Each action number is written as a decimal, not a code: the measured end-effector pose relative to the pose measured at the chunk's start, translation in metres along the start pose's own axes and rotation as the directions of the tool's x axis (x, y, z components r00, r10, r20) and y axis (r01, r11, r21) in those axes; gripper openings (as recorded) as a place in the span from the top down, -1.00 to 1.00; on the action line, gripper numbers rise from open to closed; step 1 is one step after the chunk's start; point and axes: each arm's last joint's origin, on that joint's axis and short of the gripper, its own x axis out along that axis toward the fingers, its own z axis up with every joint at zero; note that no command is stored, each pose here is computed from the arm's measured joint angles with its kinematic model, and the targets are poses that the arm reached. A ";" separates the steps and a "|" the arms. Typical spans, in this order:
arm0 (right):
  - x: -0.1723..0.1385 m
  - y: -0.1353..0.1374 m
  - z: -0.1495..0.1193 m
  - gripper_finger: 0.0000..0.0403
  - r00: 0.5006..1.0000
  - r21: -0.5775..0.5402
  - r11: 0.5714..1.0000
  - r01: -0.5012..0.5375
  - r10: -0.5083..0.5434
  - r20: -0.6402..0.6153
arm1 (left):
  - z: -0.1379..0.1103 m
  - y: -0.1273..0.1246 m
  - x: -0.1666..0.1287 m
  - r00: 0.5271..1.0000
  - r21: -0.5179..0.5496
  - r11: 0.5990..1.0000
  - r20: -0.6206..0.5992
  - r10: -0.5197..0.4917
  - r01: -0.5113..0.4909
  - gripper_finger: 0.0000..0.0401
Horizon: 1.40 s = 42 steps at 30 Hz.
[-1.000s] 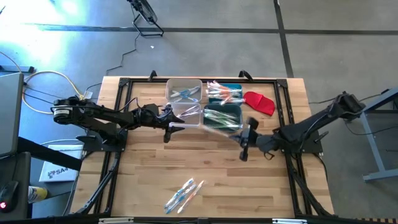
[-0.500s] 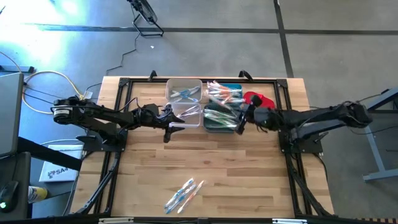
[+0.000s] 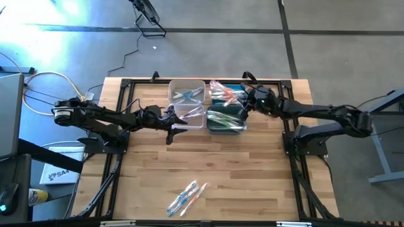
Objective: Pick & Place Toothbrushes
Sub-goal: Put the orange toothbrush into the blue bin
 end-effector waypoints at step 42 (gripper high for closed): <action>0.070 -0.036 -0.037 0.81 0.983 -0.152 0.986 0.069 -0.093 -0.156 | 0.001 0.000 0.000 1.000 0.011 1.000 0.005 0.009 -0.010 0.22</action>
